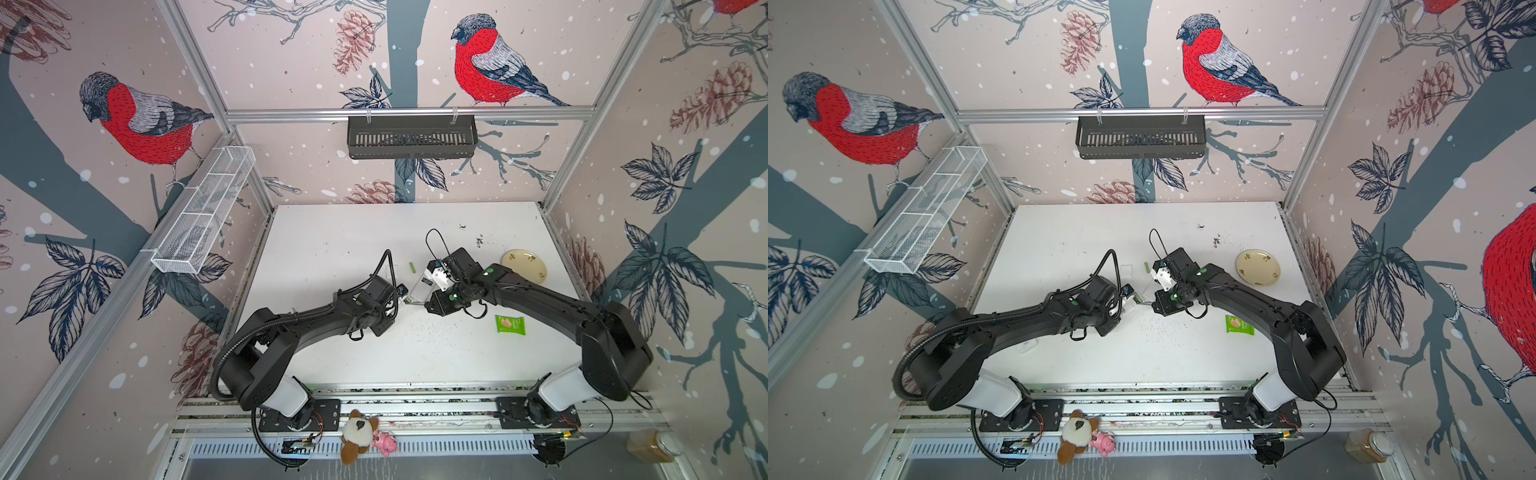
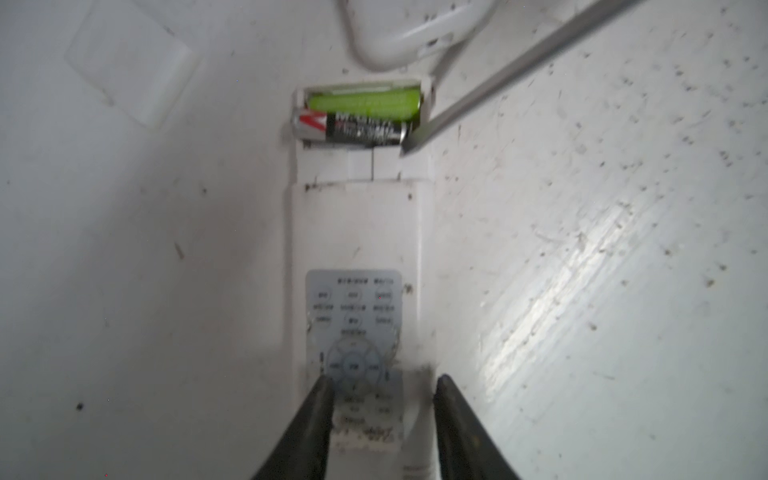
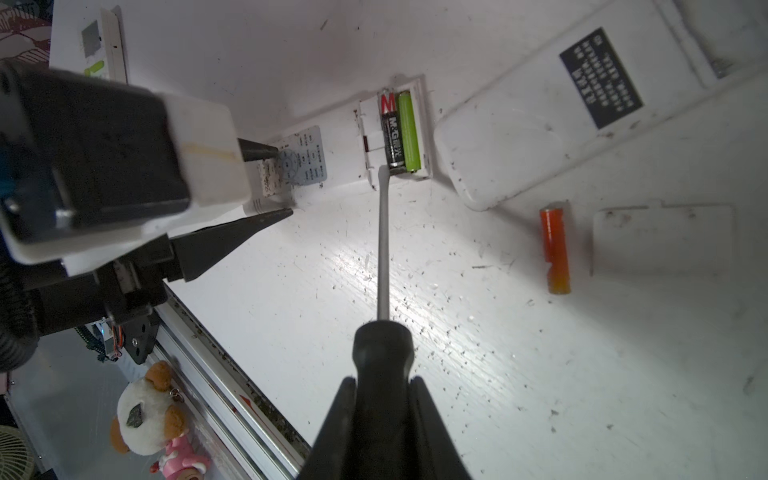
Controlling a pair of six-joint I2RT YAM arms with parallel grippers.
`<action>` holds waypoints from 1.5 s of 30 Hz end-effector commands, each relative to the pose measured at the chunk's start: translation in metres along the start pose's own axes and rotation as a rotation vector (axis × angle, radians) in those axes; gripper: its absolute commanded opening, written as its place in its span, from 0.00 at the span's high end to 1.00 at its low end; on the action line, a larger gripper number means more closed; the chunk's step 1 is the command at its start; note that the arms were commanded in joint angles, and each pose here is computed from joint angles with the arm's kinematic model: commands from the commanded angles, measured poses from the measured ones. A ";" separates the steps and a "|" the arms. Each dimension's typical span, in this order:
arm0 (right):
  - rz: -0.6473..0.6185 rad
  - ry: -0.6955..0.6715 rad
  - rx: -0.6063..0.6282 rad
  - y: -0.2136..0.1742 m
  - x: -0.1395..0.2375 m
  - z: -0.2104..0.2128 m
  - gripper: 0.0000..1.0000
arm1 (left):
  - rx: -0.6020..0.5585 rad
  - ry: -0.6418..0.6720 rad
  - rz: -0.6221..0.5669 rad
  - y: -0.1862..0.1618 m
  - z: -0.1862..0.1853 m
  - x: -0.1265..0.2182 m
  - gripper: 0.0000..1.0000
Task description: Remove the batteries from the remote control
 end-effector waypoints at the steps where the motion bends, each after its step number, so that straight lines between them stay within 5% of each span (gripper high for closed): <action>1: 0.024 -0.001 -0.002 0.003 -0.001 -0.002 1.00 | -0.003 -0.026 0.038 -0.010 0.001 0.005 0.46; 12: 0.126 -0.048 -0.001 0.011 0.002 -0.006 0.99 | -0.013 -0.056 0.114 -0.010 -0.002 -0.014 0.38; 23: 0.228 -0.102 -0.029 0.017 0.005 -0.013 1.00 | -0.052 -0.004 0.237 -0.024 -0.002 -0.037 0.62; 45: 0.320 -0.166 -0.082 0.030 0.019 -0.014 1.00 | -0.095 0.061 0.260 -0.030 -0.009 -0.045 0.82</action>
Point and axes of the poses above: each gripper's point midway between its finger pads, its own x axis back along the fingers, its own z axis along the line the jaws close on, y = z × x, the point moved 8 cm from there along x, back along the fingers, and after that the axes turned 14 degrees about x, right-handed, at the moved point
